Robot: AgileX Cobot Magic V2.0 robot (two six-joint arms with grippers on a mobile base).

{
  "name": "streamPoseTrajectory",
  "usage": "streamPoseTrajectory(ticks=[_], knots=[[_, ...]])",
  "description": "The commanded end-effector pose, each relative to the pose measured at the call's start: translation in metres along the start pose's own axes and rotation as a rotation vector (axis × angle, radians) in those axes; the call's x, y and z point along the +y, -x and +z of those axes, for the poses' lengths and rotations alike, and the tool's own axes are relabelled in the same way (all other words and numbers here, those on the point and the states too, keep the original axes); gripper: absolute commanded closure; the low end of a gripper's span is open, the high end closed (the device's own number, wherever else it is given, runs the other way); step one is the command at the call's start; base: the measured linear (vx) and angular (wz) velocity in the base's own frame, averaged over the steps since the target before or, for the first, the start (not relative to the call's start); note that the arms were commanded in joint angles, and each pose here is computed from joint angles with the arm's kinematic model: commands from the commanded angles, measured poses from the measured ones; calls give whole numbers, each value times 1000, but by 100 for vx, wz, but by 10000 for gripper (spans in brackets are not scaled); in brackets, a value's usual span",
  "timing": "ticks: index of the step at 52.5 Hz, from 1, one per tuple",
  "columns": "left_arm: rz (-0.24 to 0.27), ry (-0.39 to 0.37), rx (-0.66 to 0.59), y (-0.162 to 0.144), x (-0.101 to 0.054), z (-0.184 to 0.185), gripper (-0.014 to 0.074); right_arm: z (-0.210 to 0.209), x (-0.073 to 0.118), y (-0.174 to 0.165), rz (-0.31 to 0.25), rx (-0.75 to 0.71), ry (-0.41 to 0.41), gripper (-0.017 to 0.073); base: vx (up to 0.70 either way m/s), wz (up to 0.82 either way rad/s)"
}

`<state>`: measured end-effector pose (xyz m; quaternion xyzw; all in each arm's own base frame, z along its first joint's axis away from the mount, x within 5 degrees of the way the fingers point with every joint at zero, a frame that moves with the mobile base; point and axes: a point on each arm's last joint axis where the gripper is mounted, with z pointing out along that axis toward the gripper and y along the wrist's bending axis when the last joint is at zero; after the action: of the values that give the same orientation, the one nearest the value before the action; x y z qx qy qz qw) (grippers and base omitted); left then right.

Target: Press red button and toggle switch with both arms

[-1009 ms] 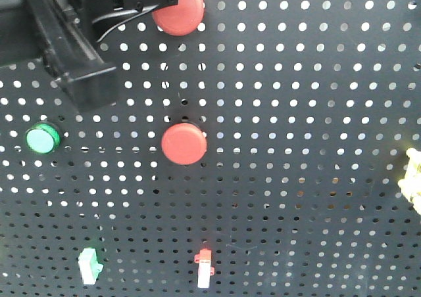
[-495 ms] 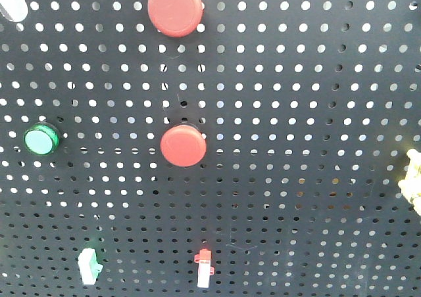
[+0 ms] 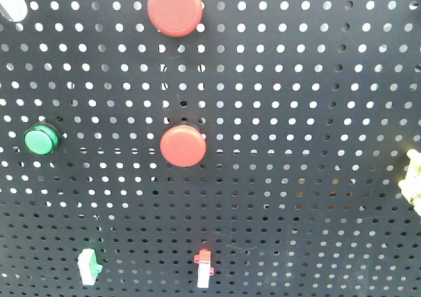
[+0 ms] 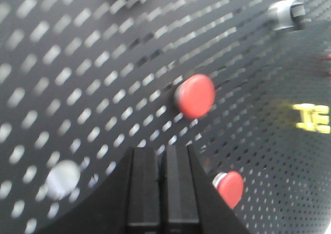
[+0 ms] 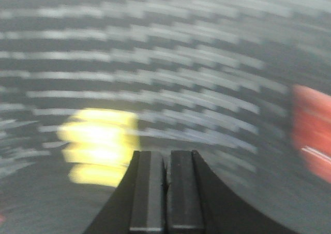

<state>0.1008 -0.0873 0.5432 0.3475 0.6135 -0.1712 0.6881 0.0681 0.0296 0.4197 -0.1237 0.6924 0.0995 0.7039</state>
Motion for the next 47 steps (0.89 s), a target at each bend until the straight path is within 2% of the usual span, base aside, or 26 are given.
streamPoseTrajectory(ticks=[1, 10, 14, 22, 31, 47], knots=[[-22, 37, -88, 12, 4, -4, 592, 6, 3, 33, -13, -145, 75, 559, 0, 0], [-22, 32, -78, 11, 4, -4, 592, 20, 4, 62, 14, -234, 167, 559, 0, 0], [-22, 32, -78, 11, 4, -4, 592, 32, 3, 71, 27, -220, 216, 559, 0, 0], [-22, 32, -78, 11, 4, -4, 592, 46, 7, 90, -24, -180, 336, 559, 0, 0], [-24, 28, -65, 10, 4, 1, 592, 55, 0, 103, -14, -180, 297, 559, 0, 0], [-25, 24, -52, 8, 4, 5, 592, 79, -11, 95, 25, -128, 275, 559, 0, 0]])
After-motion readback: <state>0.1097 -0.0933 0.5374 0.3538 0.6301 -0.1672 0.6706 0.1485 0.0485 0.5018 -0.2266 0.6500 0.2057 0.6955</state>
